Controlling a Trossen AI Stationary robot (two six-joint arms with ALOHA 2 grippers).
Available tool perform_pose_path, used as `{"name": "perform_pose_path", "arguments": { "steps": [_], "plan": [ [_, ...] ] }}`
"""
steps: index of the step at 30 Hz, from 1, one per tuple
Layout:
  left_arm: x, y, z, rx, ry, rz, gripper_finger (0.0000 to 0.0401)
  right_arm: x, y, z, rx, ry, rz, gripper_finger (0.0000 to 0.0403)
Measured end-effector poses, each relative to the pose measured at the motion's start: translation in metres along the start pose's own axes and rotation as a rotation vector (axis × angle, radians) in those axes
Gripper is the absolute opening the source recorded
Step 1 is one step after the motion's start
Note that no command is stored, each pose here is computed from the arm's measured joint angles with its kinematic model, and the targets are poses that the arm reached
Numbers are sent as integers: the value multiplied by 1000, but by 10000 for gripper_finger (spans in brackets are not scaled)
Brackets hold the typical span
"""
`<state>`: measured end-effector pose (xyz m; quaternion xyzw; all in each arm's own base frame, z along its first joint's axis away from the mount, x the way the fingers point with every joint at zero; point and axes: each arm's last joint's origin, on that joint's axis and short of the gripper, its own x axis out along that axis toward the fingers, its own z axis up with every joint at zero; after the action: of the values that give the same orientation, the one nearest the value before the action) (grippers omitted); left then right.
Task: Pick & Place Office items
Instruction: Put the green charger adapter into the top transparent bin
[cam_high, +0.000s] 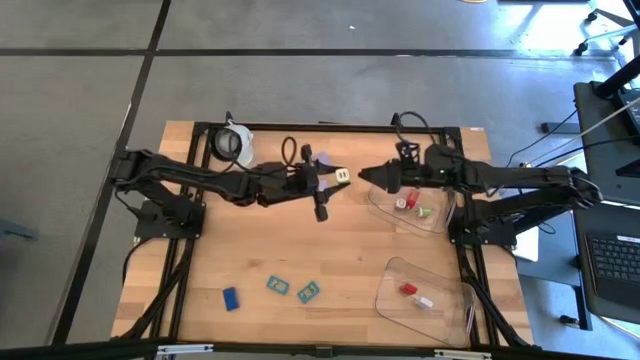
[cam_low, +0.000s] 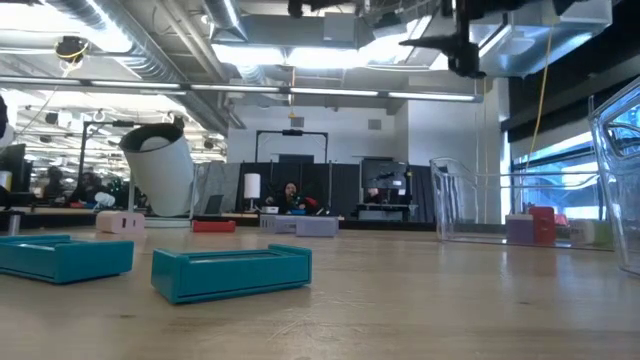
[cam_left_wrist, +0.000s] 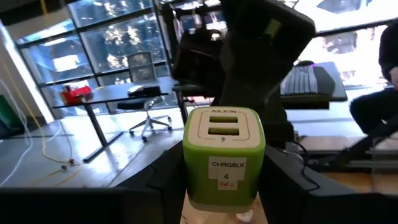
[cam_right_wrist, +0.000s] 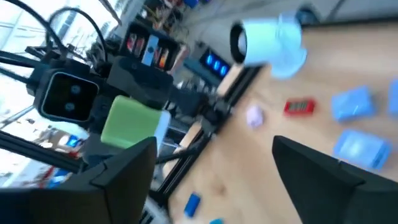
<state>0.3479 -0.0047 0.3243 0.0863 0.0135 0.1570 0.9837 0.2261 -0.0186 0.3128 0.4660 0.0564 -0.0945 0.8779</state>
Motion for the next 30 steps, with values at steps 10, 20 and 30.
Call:
{"name": "perform_pose_path", "arguments": {
  "steps": [10, 20, 30],
  "plan": [
    [3, 0, -11, 24, 76, 17, 157, 16, 3, 4, 73, 6, 128, 354],
    [4, 0, -9, 120, 56, 9, 156, 23, 4, 3, 103, 7, 164, 350],
    [13, 6, -18, 147, 61, -17, 156, 37, 2, 1, 145, 35, 222, 350]
  ]
}}
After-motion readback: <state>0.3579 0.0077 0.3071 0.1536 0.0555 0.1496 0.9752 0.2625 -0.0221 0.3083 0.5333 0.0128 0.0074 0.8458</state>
